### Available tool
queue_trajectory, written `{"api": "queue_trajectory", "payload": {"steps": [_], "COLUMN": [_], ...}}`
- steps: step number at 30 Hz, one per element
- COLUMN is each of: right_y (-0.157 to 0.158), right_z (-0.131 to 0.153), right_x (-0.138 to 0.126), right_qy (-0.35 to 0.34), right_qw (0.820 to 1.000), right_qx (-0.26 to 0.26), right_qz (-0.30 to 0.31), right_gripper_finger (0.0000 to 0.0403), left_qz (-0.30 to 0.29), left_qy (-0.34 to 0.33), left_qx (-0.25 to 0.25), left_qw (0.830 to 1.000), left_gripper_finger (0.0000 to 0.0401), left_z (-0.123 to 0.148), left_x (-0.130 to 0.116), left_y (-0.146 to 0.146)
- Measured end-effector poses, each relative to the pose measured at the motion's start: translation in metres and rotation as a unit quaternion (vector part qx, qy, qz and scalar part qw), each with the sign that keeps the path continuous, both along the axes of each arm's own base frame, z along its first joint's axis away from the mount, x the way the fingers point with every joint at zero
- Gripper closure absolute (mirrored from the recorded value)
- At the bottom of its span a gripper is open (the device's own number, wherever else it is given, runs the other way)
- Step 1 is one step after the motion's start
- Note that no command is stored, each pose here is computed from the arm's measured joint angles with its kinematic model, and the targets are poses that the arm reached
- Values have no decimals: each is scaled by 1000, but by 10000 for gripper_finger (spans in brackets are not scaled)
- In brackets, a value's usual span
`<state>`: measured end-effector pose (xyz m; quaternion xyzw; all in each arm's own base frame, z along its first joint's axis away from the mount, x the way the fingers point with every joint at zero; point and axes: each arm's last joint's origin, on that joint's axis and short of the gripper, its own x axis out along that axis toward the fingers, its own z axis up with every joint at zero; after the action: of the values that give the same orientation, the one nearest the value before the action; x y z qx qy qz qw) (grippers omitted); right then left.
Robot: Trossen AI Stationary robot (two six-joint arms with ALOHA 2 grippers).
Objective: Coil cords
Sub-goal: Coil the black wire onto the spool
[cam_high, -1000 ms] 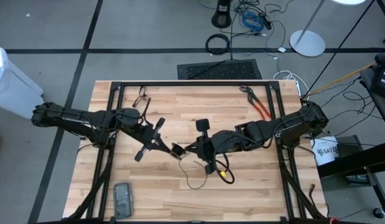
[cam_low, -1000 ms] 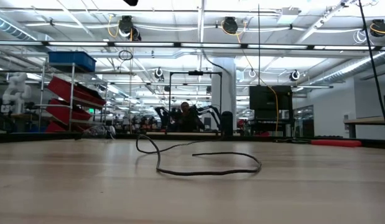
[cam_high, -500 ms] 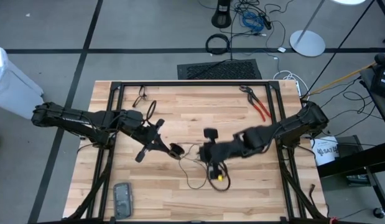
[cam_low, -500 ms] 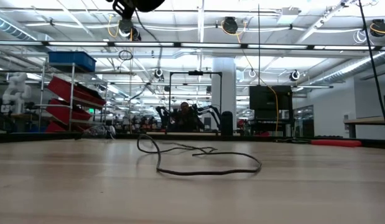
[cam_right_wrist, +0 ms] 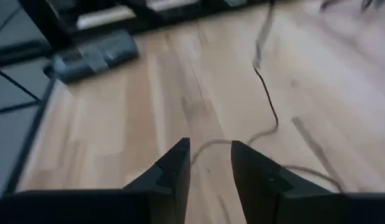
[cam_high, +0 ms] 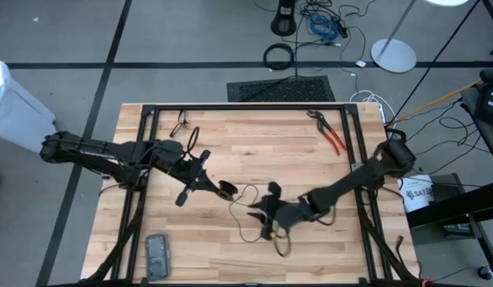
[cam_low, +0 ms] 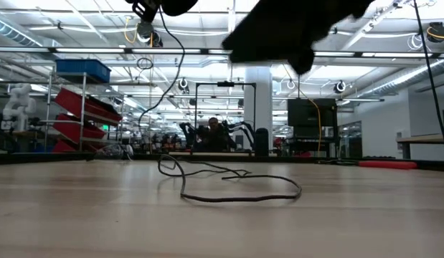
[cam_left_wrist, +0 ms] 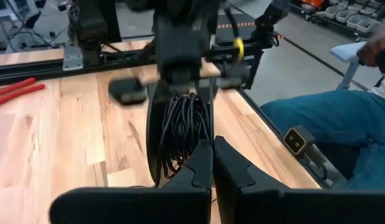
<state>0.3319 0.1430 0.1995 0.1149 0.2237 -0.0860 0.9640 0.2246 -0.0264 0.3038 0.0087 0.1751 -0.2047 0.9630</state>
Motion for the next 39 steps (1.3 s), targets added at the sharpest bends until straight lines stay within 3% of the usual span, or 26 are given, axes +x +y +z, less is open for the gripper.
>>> {"api": "queue_trajectory", "payload": {"steps": [9, 15, 23, 30, 39], "right_y": [-22, -27, -33, -37, -37], "right_z": [-40, -61, -84, -86, -92], "right_x": [33, 49, 60, 59, 58], "right_qy": [56, 83, 107, 120, 135], "right_qw": [998, 996, 994, 992, 989], "right_qx": [9, -3, -36, -46, -53], "right_qz": [0, 15, -1, -7, 1], "right_gripper_finger": [264, 260, 261, 261, 309], "left_qz": [11, 7, 7, 6, 6], "left_qy": [-2, -5, -5, -5, -6], "left_qx": [0, 9, 11, 12, 12], "left_qw": [1000, 1000, 1000, 1000, 1000], "left_gripper_finger": [399, 399, 399, 399, 399], "left_z": [0, 0, 0, 0, 0], "left_x": [1, 0, 0, 0, 0], "left_y": [5, 5, 5, 5, 5]}}
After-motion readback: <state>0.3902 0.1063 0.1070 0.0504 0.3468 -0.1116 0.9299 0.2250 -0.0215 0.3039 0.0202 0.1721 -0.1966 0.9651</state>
